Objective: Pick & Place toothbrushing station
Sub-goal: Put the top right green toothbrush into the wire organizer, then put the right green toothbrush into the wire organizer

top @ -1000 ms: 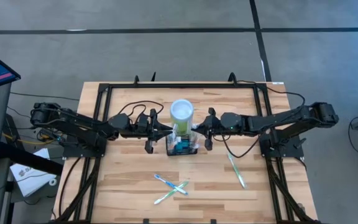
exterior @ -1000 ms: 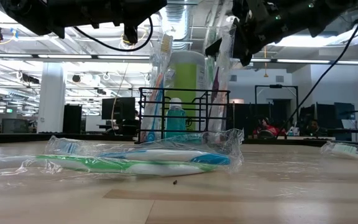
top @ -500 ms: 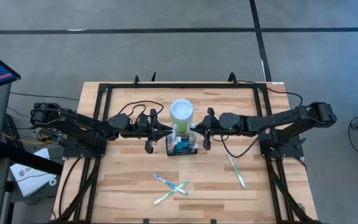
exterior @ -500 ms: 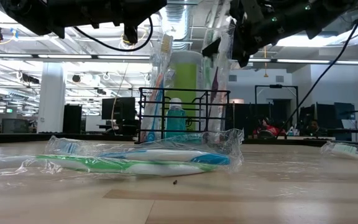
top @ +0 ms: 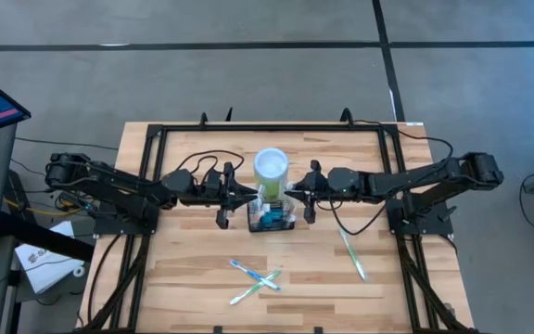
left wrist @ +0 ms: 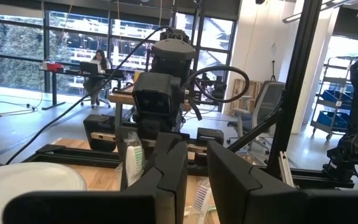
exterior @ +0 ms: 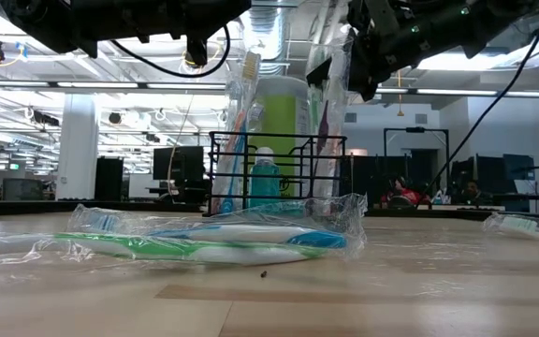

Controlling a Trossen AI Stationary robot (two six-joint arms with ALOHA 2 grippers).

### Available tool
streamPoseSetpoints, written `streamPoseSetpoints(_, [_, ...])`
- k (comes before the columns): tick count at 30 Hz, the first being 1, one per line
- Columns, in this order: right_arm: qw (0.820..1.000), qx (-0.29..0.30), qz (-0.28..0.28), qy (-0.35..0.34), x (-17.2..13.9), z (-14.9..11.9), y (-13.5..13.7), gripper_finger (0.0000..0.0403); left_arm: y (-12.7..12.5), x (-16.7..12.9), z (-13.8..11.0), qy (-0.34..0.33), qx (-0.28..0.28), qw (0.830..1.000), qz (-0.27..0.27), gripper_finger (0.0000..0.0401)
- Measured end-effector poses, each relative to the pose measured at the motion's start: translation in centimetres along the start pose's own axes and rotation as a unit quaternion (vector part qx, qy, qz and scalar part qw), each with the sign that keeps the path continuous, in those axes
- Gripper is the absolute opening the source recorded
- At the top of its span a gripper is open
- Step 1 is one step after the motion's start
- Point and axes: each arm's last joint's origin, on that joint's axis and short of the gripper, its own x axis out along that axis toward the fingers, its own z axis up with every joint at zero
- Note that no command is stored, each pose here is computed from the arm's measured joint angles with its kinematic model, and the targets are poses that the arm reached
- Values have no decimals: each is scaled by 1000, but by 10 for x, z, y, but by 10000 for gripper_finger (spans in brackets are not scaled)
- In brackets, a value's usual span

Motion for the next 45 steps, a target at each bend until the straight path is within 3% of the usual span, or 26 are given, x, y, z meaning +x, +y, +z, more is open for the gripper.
streamPoseSetpoints(18, [998,-54,7,25,0,20,6,107,0,0,0,0,0,1000,0,58])
streamPoseSetpoints(28, [998,-62,8,7,-17,36,5,119,0,0,0,0,0,1000,0,54])
streamPoseSetpoints(38, [998,-66,6,23,-13,31,5,96,0,0,0,0,0,1000,0,54])
streamPoseSetpoints(45, [997,-68,8,24,-11,30,7,51,0,0,0,0,0,1000,0,54])
